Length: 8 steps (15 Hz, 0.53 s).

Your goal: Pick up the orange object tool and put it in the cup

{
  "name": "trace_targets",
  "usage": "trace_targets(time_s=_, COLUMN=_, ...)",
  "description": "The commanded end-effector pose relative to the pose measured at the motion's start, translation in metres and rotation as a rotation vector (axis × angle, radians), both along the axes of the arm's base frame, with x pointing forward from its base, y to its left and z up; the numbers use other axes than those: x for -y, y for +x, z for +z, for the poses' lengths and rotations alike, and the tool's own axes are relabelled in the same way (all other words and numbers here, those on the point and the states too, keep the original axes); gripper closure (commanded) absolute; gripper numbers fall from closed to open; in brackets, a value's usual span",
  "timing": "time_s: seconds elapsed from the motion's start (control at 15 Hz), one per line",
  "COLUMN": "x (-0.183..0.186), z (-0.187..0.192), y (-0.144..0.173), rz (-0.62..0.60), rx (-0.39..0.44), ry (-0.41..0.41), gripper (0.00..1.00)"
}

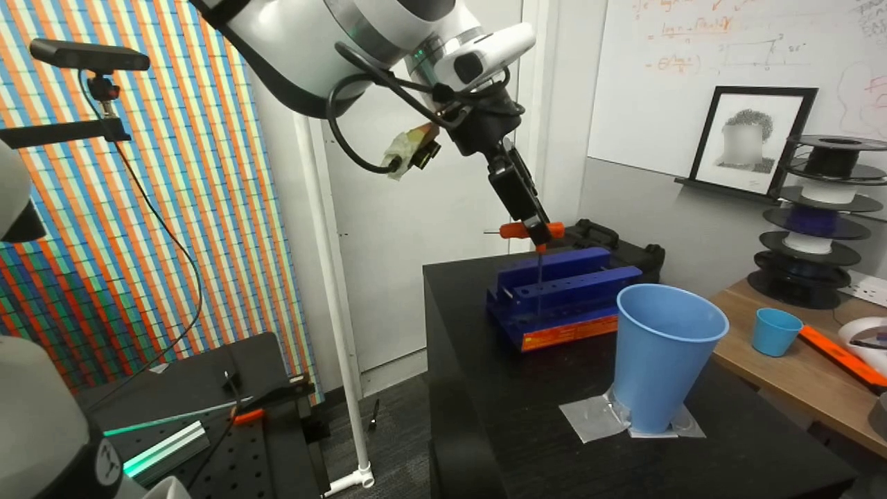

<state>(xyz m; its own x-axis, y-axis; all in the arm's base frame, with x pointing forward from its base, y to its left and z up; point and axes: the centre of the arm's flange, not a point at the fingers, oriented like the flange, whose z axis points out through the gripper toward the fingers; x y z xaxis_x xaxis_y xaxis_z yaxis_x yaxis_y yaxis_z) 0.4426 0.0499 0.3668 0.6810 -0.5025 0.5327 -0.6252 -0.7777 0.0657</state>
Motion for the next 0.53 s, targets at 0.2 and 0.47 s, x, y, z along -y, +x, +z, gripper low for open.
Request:
trace_targets(time_s=0.2, x=0.0059, z=-0.0034, y=0.0063, rz=0.008, rx=0.014, ry=-0.002, gripper=0.93)
trace_targets(time_s=0.47, x=0.0075, z=0.006, y=0.0105, rz=0.024, rx=0.018, ry=0.001, gripper=0.88)
